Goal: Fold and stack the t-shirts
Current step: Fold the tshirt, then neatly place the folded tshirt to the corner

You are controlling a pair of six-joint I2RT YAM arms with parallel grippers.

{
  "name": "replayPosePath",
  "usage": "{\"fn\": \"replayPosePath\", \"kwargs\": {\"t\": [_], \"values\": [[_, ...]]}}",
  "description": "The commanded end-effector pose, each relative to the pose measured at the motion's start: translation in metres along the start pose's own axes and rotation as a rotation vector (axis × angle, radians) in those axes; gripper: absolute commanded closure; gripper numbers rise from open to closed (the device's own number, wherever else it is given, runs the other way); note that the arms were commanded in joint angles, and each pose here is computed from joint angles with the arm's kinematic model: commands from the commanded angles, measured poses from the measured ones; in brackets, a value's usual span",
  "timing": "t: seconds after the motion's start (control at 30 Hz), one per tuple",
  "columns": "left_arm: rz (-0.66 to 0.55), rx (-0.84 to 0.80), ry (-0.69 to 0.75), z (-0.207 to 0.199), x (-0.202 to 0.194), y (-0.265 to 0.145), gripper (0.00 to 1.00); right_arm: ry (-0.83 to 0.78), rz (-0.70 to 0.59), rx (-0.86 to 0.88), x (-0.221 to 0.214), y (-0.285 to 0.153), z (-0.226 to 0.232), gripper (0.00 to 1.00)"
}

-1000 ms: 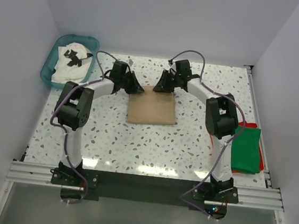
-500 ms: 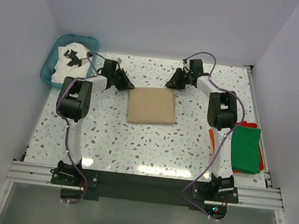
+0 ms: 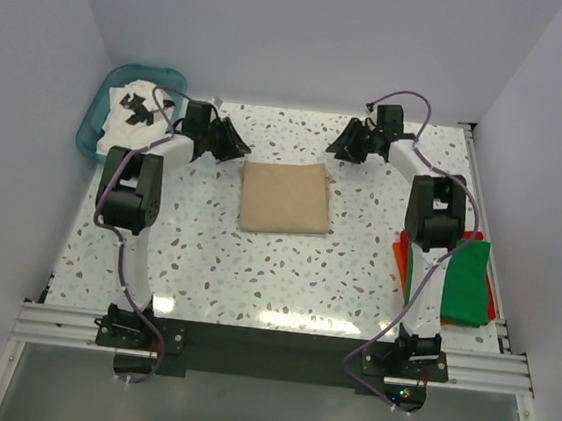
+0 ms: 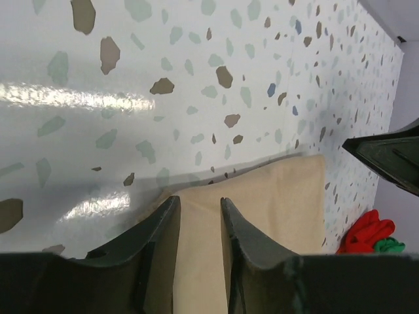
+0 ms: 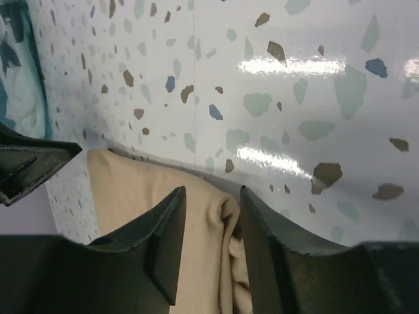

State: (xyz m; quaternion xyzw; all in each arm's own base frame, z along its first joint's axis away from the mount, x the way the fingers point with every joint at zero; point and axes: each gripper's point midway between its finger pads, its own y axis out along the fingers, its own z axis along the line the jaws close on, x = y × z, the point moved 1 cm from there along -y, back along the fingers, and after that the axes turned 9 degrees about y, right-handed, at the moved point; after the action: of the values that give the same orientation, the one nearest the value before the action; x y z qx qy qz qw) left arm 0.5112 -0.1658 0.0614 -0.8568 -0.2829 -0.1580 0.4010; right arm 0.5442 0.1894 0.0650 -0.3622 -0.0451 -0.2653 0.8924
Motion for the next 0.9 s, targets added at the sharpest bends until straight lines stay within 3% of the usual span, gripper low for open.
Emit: {"fn": "replayPosePath", "kwargs": {"t": [0.0, 0.2, 0.33, 0.6, 0.87], "values": [[-0.172, 0.033, 0.083, -0.033, 0.053, -0.052, 0.64, -0.101, -0.173, 0.022, 0.035, -0.064, 0.054, 0.55], [-0.159, 0.107, 0.116, -0.049, 0.013, -0.066, 0.68, -0.176, -0.168, -0.084, 0.002, -0.073, 0.052, 0.52], [-0.133, 0.16, 0.143, -0.052, -0.015, -0.057, 0.77, -0.239, -0.151, -0.241, -0.022, -0.068, 0.039, 0.52], [-0.006, 0.354, 0.115, 0.001, -0.074, -0.033, 0.97, -0.364, -0.078, -0.49, -0.054, -0.032, 0.003, 0.5], [0.068, 0.437, 0.088, 0.036, -0.108, -0.026, 1.0, -0.323, -0.005, -0.549, -0.065, -0.022, -0.034, 0.77]]}}
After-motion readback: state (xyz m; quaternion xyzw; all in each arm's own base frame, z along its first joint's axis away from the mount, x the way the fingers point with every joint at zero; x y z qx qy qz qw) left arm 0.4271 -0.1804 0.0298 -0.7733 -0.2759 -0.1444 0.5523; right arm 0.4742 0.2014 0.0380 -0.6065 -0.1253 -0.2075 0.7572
